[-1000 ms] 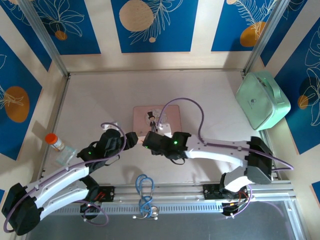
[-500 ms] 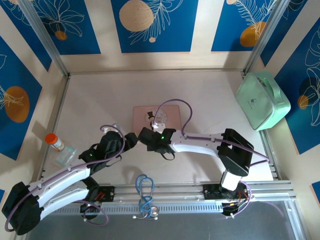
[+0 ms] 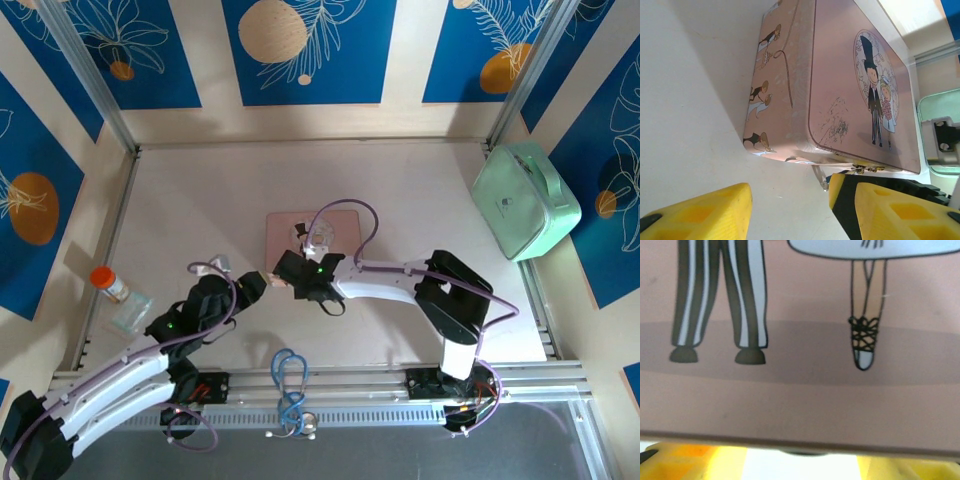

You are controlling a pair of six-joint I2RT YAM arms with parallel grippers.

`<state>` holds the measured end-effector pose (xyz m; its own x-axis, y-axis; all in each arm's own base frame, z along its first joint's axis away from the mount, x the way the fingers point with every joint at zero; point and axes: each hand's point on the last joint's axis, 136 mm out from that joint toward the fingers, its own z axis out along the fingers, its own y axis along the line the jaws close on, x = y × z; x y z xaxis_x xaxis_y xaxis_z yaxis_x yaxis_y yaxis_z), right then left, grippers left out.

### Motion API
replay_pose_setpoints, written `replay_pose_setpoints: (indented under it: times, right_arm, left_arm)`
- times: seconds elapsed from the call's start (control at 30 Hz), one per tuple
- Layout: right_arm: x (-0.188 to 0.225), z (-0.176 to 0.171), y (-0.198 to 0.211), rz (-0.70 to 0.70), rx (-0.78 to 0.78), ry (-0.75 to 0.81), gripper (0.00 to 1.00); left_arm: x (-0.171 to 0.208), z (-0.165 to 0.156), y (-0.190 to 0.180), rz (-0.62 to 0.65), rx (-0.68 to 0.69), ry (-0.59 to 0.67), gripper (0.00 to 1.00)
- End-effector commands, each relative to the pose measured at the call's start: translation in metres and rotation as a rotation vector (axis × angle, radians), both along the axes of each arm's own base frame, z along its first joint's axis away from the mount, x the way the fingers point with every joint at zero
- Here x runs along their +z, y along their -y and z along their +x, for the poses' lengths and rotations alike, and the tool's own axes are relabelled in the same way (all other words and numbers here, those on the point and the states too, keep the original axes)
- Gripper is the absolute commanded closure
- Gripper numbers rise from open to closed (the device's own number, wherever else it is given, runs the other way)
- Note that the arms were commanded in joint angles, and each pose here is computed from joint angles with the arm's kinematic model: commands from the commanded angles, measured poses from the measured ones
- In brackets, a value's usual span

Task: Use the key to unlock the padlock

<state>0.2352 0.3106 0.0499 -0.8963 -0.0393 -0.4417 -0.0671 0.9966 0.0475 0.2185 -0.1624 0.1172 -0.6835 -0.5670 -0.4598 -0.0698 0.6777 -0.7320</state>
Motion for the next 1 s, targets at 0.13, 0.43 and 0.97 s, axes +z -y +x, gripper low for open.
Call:
replay_pose_setpoints:
  times: [0.13, 0.43, 0.97]
  right_arm:
    - [-0.008, 0.001, -0.004, -0.040, 0.006, -0.037, 0.43]
    - [-0.010, 0.006, -0.005, -0.062, 0.003, -0.036, 0.51]
    - [0.001, 0.010, -0.010, -0.038, -0.067, 0.154, 0.40]
  left_arm:
    - [-0.006, -0.004, -0.007, 0.004, 0.025, -0.004, 0.45]
    - [-0.008, -0.009, -0.016, 0.019, 0.036, 0.005, 0.54]
    - [-0.015, -0.013, -0.014, -0.003, 0.013, 0.021, 0.59]
